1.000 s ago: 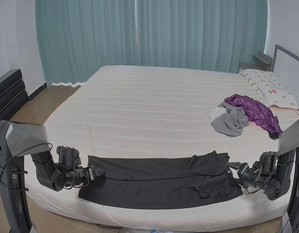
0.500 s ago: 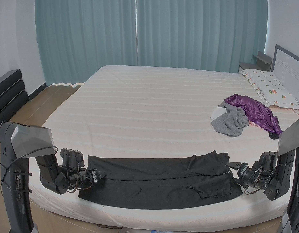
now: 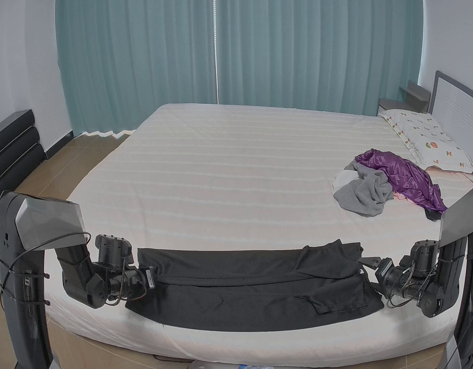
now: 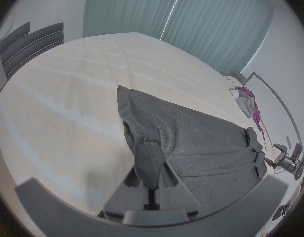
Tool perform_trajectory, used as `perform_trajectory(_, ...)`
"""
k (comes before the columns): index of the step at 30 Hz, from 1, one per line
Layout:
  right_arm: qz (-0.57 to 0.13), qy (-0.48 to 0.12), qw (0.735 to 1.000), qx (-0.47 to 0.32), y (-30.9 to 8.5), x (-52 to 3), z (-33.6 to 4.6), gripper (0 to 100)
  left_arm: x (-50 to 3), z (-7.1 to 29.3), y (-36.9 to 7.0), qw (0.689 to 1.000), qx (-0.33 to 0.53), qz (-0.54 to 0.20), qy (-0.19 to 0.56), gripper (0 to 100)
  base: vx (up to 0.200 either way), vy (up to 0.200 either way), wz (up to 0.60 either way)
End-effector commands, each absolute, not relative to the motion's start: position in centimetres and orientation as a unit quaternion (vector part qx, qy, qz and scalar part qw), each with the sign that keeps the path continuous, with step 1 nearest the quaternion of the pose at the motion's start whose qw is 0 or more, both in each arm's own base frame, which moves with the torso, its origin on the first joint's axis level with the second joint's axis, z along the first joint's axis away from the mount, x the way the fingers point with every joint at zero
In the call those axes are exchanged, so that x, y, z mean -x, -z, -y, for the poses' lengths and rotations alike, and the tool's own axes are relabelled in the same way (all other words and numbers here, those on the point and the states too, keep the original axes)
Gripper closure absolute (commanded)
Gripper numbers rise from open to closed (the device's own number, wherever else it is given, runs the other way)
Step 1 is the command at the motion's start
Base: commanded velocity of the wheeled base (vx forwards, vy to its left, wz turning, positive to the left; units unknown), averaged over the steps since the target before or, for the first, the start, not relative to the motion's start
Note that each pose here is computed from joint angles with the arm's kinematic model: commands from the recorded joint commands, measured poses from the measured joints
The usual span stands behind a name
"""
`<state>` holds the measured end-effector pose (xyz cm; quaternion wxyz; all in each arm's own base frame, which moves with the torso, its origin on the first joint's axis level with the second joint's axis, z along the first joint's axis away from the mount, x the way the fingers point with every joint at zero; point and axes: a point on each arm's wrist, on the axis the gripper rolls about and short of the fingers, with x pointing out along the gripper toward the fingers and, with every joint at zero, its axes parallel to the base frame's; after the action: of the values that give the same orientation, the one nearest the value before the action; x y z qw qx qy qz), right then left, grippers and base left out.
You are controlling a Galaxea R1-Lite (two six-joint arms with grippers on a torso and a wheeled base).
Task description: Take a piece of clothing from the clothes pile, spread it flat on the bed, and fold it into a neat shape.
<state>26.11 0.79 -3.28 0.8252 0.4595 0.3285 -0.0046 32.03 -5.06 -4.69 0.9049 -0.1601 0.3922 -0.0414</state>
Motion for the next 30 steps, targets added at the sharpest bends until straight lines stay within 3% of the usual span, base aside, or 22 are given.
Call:
perform_trajectory(1, -0.328, 0.004, 0.825, -0.460, 3.27, -26.15, -0.78, 0, -32.11, 4.98, 4.15, 0.907, 0.165, -0.384, 0.040, 100, 0.000, 0.000, 0.00)
perform_trajectory(20, -0.325, 0.005, 0.825, -0.462, 3.20, -26.20, -0.62, 0, -32.22, 5.20, 3.89, 0.903, 0.194, -0.381, 0.033, 100, 0.000, 0.000, 0.00)
perform_trajectory(26, -0.324, 0.006, 0.825, -0.463, 3.19, -26.21, -0.58, 0, -32.50, 5.19, 3.86, 0.905, 0.194, -0.377, 0.033, 100, -0.200, 0.000, 0.00)
perform_trajectory(30, -0.324, 0.006, 0.825, -0.464, 3.19, -26.21, -0.58, 0, -32.77, 5.24, 3.67, 0.905, 0.206, -0.372, 0.030, 100, 0.000, 0.000, 0.00)
